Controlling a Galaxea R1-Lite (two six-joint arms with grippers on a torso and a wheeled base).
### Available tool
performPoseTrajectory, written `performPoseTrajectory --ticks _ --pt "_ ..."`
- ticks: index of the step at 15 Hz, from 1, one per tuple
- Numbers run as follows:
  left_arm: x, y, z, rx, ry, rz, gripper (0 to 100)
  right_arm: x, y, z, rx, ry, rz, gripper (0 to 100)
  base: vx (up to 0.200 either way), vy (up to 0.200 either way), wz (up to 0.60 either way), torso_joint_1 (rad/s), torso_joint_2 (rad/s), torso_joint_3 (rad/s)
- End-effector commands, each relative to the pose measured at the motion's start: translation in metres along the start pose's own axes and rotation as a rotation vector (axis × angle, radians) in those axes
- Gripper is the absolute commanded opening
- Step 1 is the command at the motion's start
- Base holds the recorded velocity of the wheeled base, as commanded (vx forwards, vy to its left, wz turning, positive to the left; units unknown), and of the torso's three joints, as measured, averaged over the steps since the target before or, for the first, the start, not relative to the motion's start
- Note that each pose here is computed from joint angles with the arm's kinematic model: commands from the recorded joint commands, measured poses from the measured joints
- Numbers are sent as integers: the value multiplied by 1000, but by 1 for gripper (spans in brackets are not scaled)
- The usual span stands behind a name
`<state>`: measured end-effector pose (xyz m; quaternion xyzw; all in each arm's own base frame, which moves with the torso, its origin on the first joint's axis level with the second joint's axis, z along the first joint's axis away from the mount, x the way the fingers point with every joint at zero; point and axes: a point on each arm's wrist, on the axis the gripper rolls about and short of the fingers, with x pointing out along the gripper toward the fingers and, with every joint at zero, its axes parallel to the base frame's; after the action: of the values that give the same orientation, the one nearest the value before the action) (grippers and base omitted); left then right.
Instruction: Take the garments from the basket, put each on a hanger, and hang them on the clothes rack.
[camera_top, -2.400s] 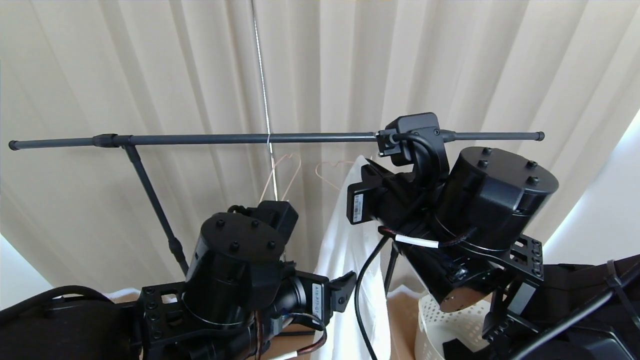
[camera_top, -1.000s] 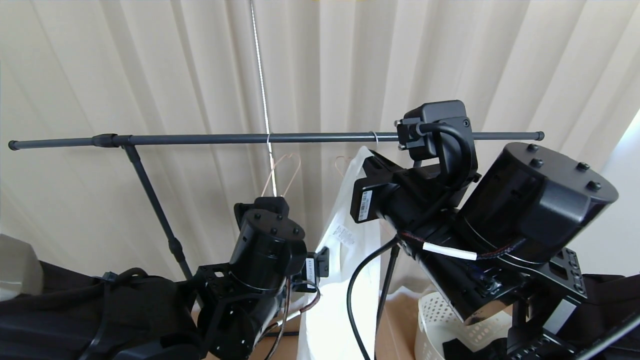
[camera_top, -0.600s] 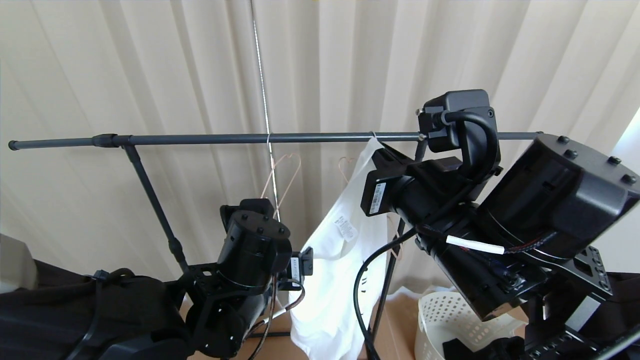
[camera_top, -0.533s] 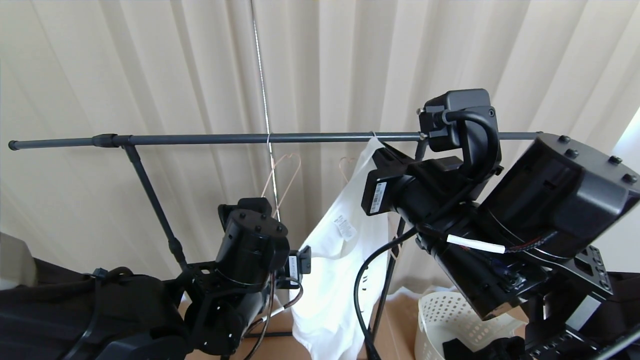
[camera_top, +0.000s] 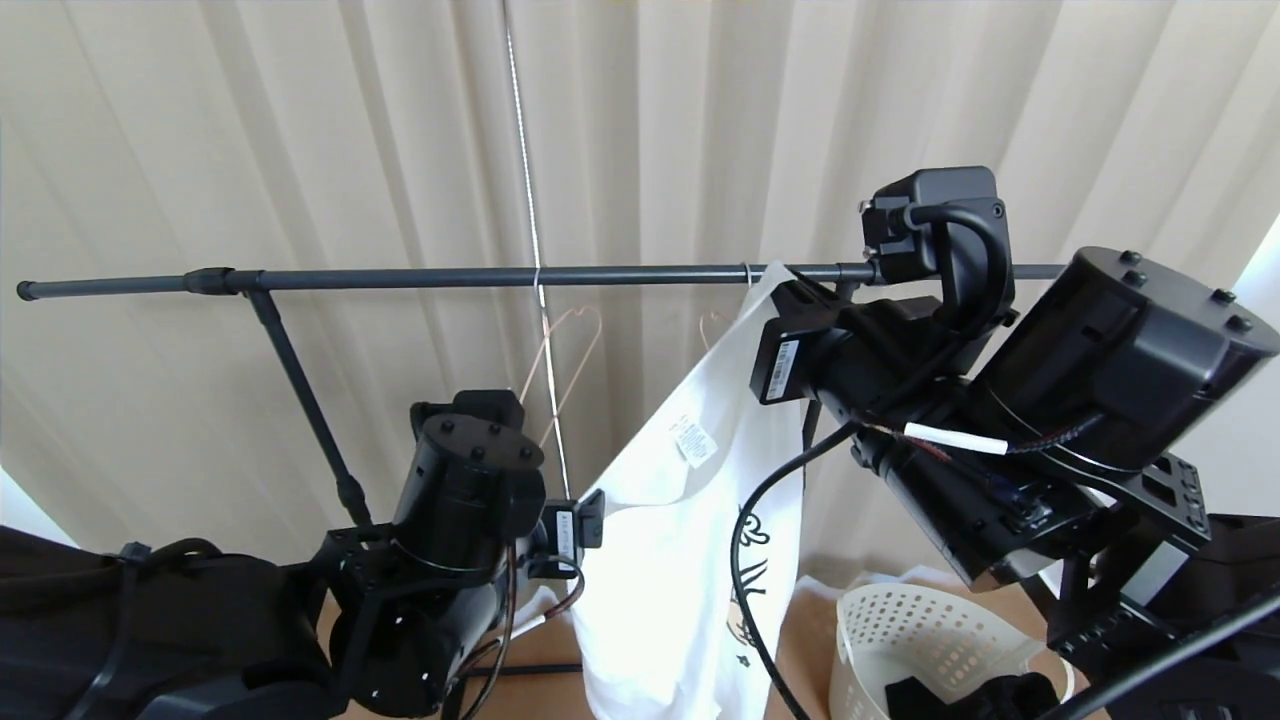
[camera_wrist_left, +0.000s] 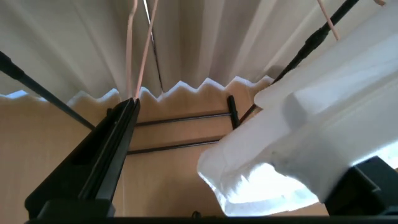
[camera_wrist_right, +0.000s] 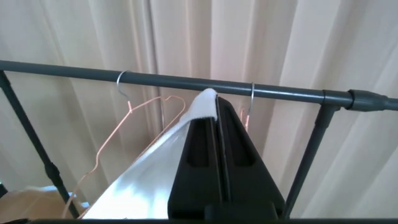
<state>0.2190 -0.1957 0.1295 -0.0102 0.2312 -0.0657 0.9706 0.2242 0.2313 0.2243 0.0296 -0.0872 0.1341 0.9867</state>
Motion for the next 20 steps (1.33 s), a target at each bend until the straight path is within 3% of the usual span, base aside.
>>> performPoseTrajectory --ticks 1,4,5,11,15,20 --pt "-14 7 1 5 -14 -8 100 7 -11 0 -7 -5 -33 0 0 0 0 0 0 0" --pt "-21 10 -8 28 6 -15 100 12 -17 1 -8 -12 -56 0 0 0 0 0 0 0" --pt "-22 9 -8 30 4 -22 0 12 -17 2 -7 -14 -58 0 0 0 0 0 0 0" --pt "-42 10 11 31 -73 -63 0 13 -22 2 -47 -12 -70 0 0 0 0 0 0 0" --pt "-43 16 34 72 -139 -51 0 7 -24 0 -72 17 -72 0 0 0 0 0 0 0" --pt "-46 22 60 93 -156 -200 0 -41 -31 9 -214 299 17 0 0 0 0 0 0 0"
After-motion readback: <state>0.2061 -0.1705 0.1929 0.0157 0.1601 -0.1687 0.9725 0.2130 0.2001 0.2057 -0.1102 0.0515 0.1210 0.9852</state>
